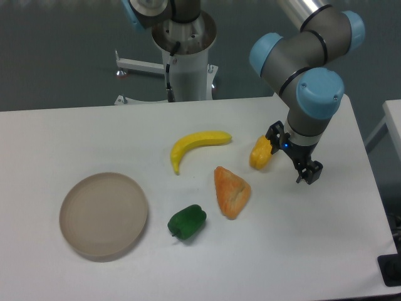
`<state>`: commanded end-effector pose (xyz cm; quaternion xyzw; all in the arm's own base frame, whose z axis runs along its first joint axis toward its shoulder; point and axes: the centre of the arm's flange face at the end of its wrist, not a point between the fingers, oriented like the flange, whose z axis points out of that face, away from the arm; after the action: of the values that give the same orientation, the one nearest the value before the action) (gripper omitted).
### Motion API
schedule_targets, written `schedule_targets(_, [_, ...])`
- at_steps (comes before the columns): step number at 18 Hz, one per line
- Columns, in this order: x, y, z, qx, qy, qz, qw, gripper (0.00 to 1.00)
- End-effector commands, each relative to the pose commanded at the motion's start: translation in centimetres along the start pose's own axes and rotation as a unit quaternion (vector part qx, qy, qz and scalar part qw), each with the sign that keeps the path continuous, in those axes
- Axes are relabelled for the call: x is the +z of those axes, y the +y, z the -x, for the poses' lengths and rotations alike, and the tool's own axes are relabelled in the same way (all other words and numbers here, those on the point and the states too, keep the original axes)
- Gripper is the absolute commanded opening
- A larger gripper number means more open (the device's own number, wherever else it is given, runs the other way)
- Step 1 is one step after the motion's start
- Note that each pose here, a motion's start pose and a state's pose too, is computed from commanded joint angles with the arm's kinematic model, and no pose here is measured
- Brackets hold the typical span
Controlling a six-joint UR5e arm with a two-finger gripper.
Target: Pick up the green pepper from the table
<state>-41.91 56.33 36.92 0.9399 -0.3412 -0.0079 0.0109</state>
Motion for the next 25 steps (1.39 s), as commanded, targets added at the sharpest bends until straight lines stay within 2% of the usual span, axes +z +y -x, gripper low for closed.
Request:
schedule_targets(6, [0.2,-0.3,-0.1,-0.005,0.001,0.0,1.0,1.0])
schedule_targets(8, [1.0,-0.8,-0.5,-0.047,0.01,-0.005,0.9988,1.0])
schedule_targets(11, [1.2,-2.6,-0.9,-0.067,0.021,-0.066,0.9954,1.0])
schedule_targets(18, [2.3,-12.3,-4.2,-0.111,0.042,-0.066,0.9907,1.0])
schedule_targets(20, [2.9,-14.6,-4.5,-0.126,0.033,-0.069,0.9891,1.0])
schedule_targets(22, [3.6,-16.8,-4.9,-0.132,0.026,-0.072,0.9882,1.0])
schedule_targets(25, [5.1,-18.5,-5.2,-0.124,0.036,-0.067,0.9894,1.0])
